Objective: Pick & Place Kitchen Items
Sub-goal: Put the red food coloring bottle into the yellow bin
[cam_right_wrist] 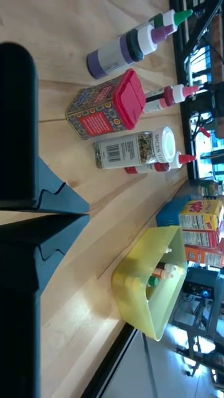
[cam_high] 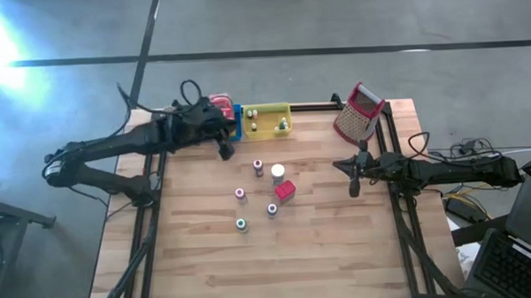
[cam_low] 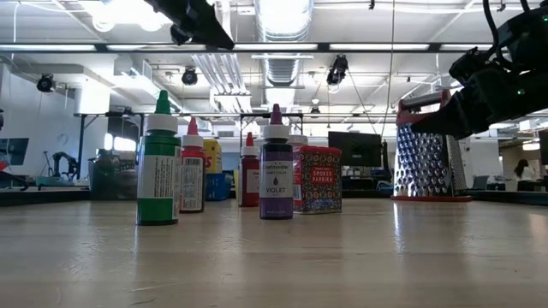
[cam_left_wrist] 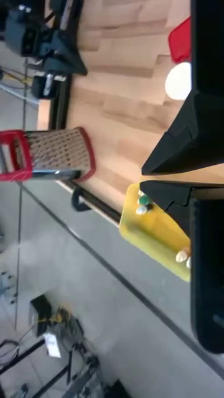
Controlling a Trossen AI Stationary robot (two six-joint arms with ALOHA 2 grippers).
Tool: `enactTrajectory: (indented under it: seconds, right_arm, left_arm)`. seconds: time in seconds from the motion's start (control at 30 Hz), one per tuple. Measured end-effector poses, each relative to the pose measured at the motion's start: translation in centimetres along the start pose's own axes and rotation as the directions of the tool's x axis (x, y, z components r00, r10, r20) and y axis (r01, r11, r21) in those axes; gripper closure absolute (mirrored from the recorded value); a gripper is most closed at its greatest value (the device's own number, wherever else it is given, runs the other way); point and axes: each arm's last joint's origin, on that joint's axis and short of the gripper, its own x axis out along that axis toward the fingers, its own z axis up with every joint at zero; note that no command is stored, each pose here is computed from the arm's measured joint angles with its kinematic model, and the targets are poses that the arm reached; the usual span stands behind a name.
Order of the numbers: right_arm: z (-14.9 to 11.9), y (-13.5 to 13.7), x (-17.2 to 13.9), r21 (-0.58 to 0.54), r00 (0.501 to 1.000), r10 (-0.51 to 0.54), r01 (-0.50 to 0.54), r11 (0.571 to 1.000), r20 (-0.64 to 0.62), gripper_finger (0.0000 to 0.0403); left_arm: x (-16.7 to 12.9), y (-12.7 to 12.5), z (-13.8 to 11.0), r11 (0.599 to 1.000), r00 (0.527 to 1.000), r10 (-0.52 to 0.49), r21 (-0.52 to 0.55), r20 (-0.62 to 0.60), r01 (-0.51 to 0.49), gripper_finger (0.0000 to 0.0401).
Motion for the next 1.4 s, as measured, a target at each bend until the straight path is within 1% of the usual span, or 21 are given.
enactTrajectory:
  seconds: [0.1,0.17,0.23,0.3,0.4,0.47,0.7,0.87,1.03,1.2,1.4]
  right_arm:
    - [0.0,0.0,0.0,0.0,1.0,0.0,0.0,1.0,0.0,0.0394]
    - [0.0,0.0,0.0,0.0,1.0,0.0,0.0,1.0,0.0,0.0394]
    - [0.0,0.0,0.0,0.0,1.0,0.0,0.0,1.0,0.0,0.0394]
    - [0.0,0.0,0.0,0.0,1.0,0.0,0.0,1.0,0.0,0.0394]
    - [0.0,0.0,0.0,0.0,1.0,0.0,0.0,1.0,0.0,0.0394]
    - [0.0,0.0,0.0,0.0,1.0,0.0,0.0,1.0,0.0,0.0394]
    - [0.0,0.0,0.0,0.0,1.0,-0.001,0.001,1.0,0.0,0.0394]
    - [0.0,0.0,0.0,0.0,1.0,-0.001,0.001,1.0,0.0,0.0394]
    - [0.0,0.0,0.0,0.0,1.0,-0.001,0.001,1.0,0.0,0.0394]
    - [0.0,0.0,0.0,-0.001,1.0,-0.001,0.001,1.0,0.0,0.0394]
    - [0.0,0.0,0.0,0.0,1.0,-0.001,0.001,1.0,-0.001,0.0394]
  left_arm:
    - [0.6,-0.4,-0.2,1.0,1.0,-0.018,-0.002,-0.018,0.018,0.0369]
    - [0.6,-0.6,-0.3,0.998,0.998,-0.059,-0.025,-0.025,0.059,0.0369]
    - [0.8,-0.9,-0.4,0.992,0.991,-0.127,-0.027,-0.038,0.126,0.0369]
    - [1.0,-1.3,-0.7,0.982,0.98,-0.188,-0.006,-0.057,0.188,0.0369]
    - [1.4,-2.0,-1.0,0.974,0.972,-0.218,0.044,-0.087,0.222,0.0369]
    - [1.9,-2.3,-1.5,0.972,0.967,-0.221,0.056,-0.127,0.23,0.0368]
    - [4.1,-2.9,-2.5,0.972,0.929,-0.214,0.027,-0.302,0.233,0.0361]
    - [5.2,-3.1,-1.4,0.97,0.904,-0.207,0.04,-0.374,0.239,0.0361]
    - [6.1,-3.0,-0.1,0.972,0.848,-0.202,0.003,-0.49,0.233,0.0353]
    - [7.0,-3.0,0.9,0.973,0.835,-0.187,0.019,-0.518,0.229,0.0338]
    - [7.5,-3.1,1.1,0.975,0.83,-0.171,0.029,-0.531,0.219,0.0334]
